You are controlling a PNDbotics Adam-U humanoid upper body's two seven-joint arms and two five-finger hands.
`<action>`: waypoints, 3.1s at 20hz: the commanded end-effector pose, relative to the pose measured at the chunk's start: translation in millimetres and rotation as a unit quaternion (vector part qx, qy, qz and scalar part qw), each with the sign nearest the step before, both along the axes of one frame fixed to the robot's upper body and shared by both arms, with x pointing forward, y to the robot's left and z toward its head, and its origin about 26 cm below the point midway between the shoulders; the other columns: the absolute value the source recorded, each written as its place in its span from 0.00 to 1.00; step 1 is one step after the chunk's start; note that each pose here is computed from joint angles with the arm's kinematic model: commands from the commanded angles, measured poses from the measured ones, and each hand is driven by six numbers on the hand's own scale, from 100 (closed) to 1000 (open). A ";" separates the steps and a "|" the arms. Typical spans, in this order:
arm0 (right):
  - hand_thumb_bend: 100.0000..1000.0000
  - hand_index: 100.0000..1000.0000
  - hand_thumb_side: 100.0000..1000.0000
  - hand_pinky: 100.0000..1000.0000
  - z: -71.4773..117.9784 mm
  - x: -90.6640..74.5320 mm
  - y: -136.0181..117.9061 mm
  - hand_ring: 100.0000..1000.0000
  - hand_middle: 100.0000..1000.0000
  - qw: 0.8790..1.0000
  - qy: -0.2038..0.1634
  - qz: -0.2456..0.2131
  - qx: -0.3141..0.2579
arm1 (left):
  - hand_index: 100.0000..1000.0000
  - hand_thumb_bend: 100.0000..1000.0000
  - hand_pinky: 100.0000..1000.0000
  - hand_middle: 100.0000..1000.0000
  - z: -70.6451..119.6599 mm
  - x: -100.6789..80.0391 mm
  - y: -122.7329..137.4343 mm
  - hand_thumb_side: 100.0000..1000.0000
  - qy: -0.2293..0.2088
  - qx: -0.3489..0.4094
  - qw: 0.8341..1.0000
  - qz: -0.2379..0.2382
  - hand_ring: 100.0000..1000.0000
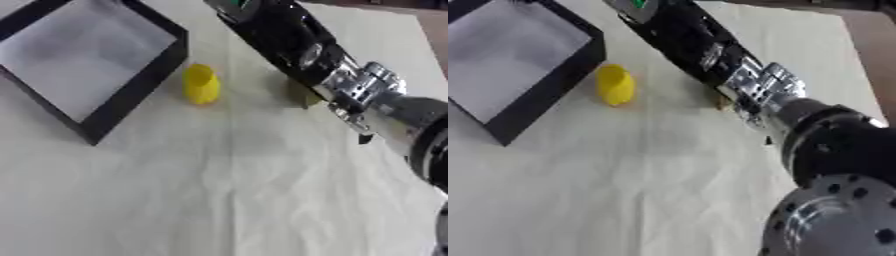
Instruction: Pick up objects on the table and place them in the box.
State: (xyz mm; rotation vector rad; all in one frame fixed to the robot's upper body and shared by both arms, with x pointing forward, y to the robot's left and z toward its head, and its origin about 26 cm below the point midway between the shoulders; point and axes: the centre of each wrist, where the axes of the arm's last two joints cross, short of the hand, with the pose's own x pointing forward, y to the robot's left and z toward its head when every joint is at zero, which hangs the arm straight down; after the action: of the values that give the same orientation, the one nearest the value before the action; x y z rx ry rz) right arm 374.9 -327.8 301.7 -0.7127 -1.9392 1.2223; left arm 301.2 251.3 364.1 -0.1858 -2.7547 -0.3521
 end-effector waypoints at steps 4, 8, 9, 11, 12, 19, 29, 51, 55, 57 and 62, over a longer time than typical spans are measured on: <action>0.02 0.64 0.10 0.85 0.3 -1.4 1.7 0.50 0.37 0.993 -0.044 0.001 -0.108 | 0.79 0.08 0.93 0.89 7.8 -3.2 2.0 0.50 -0.013 0.005 1.000 0.004 0.62; 0.10 0.66 0.19 0.83 -2.7 -1.5 3.2 0.53 0.41 0.984 -0.056 0.006 -0.166 | 0.79 0.08 0.93 0.89 7.9 -3.5 1.7 0.50 -0.014 0.004 1.000 0.003 0.62; 0.12 0.68 0.22 0.83 -4.5 -1.2 3.2 0.56 0.43 0.982 -0.055 0.007 -0.180 | 0.79 0.08 0.93 0.89 7.9 -3.5 1.5 0.50 -0.015 0.004 1.000 0.002 0.62; 0.12 0.75 0.22 0.84 -7.5 -0.3 2.6 0.63 0.51 0.977 -0.051 0.008 -0.205 | 0.79 0.08 0.93 0.89 8.1 -3.6 1.2 0.50 -0.015 0.004 1.000 0.001 0.62; 0.12 0.76 0.22 0.84 -8.5 0.2 1.9 0.64 0.52 0.976 -0.050 0.007 -0.211 | 0.79 0.08 0.93 0.89 8.2 -3.7 1.1 0.50 -0.015 0.004 1.000 0.001 0.62; 0.17 0.95 0.03 0.99 -3.9 -2.0 -1.9 0.91 0.84 0.979 -0.057 -0.007 -0.194 | 0.79 0.08 0.93 0.89 6.9 -2.9 1.7 0.50 -0.011 0.003 1.000 0.001 0.62; 0.32 0.98 0.00 1.00 4.7 -9.3 -7.3 0.91 0.84 0.983 -0.064 -0.019 -0.173 | 0.79 0.08 0.93 0.89 5.8 -2.2 1.3 0.51 -0.008 0.002 1.000 -0.001 0.62; 0.00 0.90 0.26 1.00 98.4 -108.1 -56.8 0.78 0.77 0.963 -0.159 -0.020 0.215 | 0.80 0.15 0.92 0.88 3.1 -7.8 13.0 0.41 -0.029 -0.059 0.998 0.024 0.64; 0.00 0.90 0.18 0.99 88.7 -117.4 -67.1 0.78 0.76 0.961 -0.169 -0.047 0.214 | 0.80 0.14 0.92 0.88 -3.4 -4.3 22.3 0.42 -0.012 -0.054 0.997 0.048 0.64; 0.00 0.89 0.13 0.99 78.2 -119.7 -71.5 0.78 0.76 0.963 -0.168 -0.066 0.199 | 0.80 0.14 0.92 0.88 -5.8 -2.9 26.3 0.43 -0.006 -0.052 0.997 0.058 0.63; 0.00 0.89 0.00 0.97 38.9 -123.7 -69.9 0.78 0.75 0.979 -0.135 -0.080 0.129 | 0.80 0.12 0.93 0.88 -10.3 0.4 30.7 0.45 0.006 -0.046 0.996 0.070 0.63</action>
State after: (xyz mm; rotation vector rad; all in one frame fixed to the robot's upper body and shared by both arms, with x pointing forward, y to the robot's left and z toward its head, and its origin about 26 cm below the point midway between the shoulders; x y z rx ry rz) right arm 255.5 -405.5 326.8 -0.8655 -2.1304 0.7145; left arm 305.6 275.7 344.5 -0.0726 -2.7322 -0.1582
